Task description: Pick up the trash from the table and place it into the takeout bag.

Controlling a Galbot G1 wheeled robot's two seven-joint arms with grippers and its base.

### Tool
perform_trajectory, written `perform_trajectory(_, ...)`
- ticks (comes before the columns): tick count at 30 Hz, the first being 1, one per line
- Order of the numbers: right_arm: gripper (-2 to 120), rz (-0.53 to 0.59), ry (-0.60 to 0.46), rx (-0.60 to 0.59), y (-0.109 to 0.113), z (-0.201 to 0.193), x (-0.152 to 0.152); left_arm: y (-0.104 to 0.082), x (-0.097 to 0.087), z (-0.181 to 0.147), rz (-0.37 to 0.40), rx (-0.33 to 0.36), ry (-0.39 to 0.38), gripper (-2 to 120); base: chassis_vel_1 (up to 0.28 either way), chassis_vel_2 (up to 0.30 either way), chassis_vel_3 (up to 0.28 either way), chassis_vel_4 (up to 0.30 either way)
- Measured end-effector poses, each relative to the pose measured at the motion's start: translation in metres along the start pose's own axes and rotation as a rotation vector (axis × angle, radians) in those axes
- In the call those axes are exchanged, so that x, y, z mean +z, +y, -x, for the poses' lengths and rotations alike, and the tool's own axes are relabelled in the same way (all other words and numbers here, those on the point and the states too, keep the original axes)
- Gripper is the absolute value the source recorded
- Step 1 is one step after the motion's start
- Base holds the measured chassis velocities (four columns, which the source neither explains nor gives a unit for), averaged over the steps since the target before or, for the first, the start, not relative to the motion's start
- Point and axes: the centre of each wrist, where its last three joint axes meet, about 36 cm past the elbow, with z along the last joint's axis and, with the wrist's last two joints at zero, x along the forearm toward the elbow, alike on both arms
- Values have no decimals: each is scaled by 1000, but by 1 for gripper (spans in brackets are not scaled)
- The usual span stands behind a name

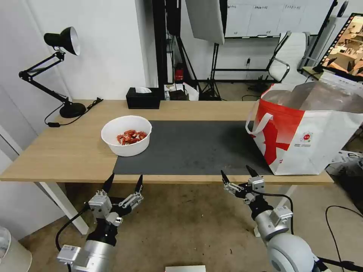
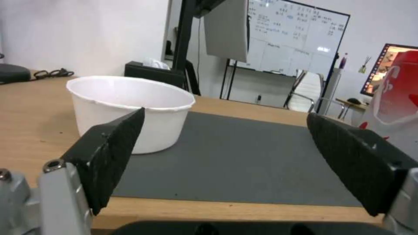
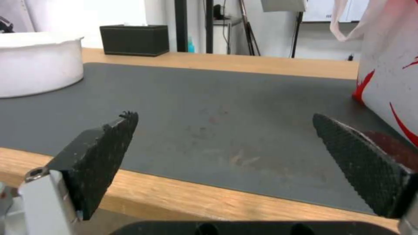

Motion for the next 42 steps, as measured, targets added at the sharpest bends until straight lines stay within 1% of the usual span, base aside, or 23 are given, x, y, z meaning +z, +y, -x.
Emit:
perform_trajectory(16,100,-3,-8,2,2,4,-1,0,3,0,0,-2,5,100,0,0,0,0)
perform_trajectory(20,100,-3,-8,2,2,4,-1,4,1,4,-1,-1,-6,100,0,0,0,0)
perform_trajectory(21,100,-3,-8,2,2,4,-1,9,-3,11,-3,-8,-12,100,0,0,0,0)
perform_trajectory(22,100,-3,-8,2,2,4,-1,9,-3,11,-3,-8,-12,100,0,0,0,0)
perform_trajectory(24,100,-3,-8,2,2,4,-1,20,-14,25,-8,-35,-22,100,0,0,0,0)
perform_trajectory(25,100,-3,-8,2,2,4,-1,30,-26,40,-23,-58,-30,100,0,0,0,0)
perform_trajectory(26,100,-3,-8,2,2,4,-1,30,-26,40,-23,-58,-30,100,0,0,0,0)
perform_trajectory(27,100,-3,-8,2,2,4,-1,38,-35,52,-33,-76,-27,100,0,0,0,0)
perform_trajectory(29,100,-4,-8,2,2,4,-1,55,-50,74,-58,-91,4,100,0,0,0,0)
perform_trajectory(30,100,-4,-8,2,2,4,-1,55,-50,74,-58,-91,4,100,0,0,0,0)
perform_trajectory(31,100,-4,-8,2,2,4,-1,62,-55,82,-66,-98,25,100,0,0,0,0)
perform_trajectory(32,100,-4,-8,2,2,4,-1,75,-65,99,-98,-116,74,100,0,0,0,0)
perform_trajectory(34,100,-3,-8,2,2,4,-1,91,-77,121,-158,-134,145,100,0,0,0,0)
perform_trajectory(35,100,-3,-8,2,2,4,-1,91,-77,121,-158,-134,145,100,0,0,0,0)
perform_trajectory(36,100,-4,-7,2,2,4,-1,97,-81,131,-180,-141,173,100,0,0,0,0)
perform_trajectory(38,100,-4,-7,3,2,4,-1,117,-95,163,-233,-164,244,100,0,0,0,0)
perform_trajectory(39,100,-4,-7,3,2,4,-1,117,-95,163,-233,-164,244,100,0,0,0,0)
perform_trajectory(42,100,-3,-7,2,2,4,-1,139,-109,193,-276,-185,341,100,0,0,0,0)
